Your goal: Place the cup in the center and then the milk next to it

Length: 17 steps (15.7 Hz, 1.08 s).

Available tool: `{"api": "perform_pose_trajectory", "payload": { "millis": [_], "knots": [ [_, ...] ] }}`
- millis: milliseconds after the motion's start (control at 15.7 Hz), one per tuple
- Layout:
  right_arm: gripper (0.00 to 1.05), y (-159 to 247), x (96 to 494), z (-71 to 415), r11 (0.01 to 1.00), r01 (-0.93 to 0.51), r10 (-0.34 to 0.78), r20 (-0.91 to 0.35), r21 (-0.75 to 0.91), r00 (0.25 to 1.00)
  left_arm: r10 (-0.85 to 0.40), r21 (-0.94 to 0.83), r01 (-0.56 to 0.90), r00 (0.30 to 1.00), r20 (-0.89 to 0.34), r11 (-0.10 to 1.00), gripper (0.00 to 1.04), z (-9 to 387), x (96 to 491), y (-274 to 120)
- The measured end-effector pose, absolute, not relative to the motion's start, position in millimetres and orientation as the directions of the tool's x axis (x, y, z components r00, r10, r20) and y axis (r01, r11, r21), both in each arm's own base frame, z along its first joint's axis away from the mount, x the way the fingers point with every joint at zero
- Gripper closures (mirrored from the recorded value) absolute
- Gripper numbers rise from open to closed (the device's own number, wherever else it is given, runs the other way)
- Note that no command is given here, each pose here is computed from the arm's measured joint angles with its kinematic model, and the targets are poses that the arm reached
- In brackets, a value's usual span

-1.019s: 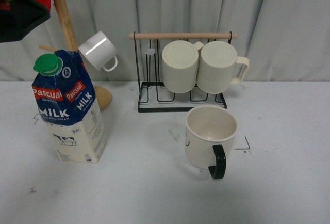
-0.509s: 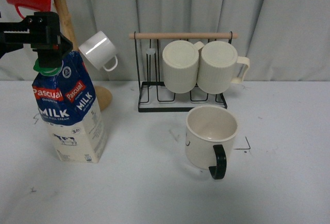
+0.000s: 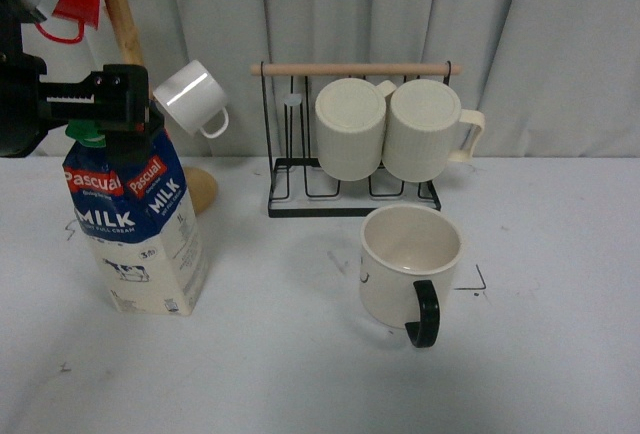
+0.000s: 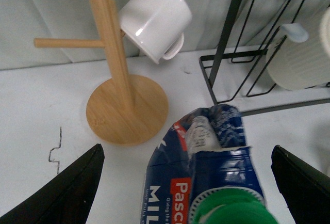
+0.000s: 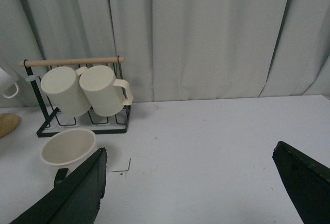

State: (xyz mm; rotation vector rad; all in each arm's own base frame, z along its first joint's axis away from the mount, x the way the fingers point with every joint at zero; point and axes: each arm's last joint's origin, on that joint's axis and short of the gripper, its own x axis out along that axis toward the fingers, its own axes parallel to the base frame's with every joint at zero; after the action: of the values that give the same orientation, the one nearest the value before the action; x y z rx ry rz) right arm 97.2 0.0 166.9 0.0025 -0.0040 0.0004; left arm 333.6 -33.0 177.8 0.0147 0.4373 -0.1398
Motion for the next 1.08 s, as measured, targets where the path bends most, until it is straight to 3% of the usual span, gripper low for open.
{"api": "perform_pose_trajectory", "payload": {
  "millis": [318,382,446,509,573,828,1082],
  "knots": [
    [0.07,0.0,97.2,166.9,1.000,0.000,0.000,0.004,0.002,1.000,-0.064,0.018,0.082,0.881,-0.470,0.996,0.08,149.2,342.2,-32.3],
    [0.07,0.0,97.2,166.9,1.000,0.000,0.000,0.004,0.002,1.000,-0.060,0.021,0.080,0.880,-0.470,0.997,0.15,148.2,342.4,-32.6],
    [0.07,0.0,97.2,166.9,1.000,0.000,0.000,0.004,0.002,1.000,-0.062,0.021,0.082,0.881,-0.469,0.996,0.31,147.4,342.7,-34.6],
    [0.07,0.0,97.2,166.9,1.000,0.000,0.000,0.004,0.002,1.000,-0.068,0.021,0.088,0.880,-0.469,0.996,0.38,147.4,342.4,-37.1],
    [0.07,0.0,97.2,166.9,1.000,0.000,0.000,0.004,0.002,1.000,-0.076,0.021,0.097,0.879,-0.470,0.995,0.53,147.3,341.8,-41.6],
    [0.07,0.0,97.2,166.9,1.000,0.000,0.000,0.004,0.002,1.000,-0.087,0.015,0.108,0.870,-0.485,0.994,0.87,147.2,339.7,-47.8],
    [0.07,0.0,97.2,166.9,1.000,0.000,0.000,0.004,0.002,1.000,-0.100,0.011,0.121,0.866,-0.490,0.993,0.91,153.2,334.7,-60.7]
  ]
}}
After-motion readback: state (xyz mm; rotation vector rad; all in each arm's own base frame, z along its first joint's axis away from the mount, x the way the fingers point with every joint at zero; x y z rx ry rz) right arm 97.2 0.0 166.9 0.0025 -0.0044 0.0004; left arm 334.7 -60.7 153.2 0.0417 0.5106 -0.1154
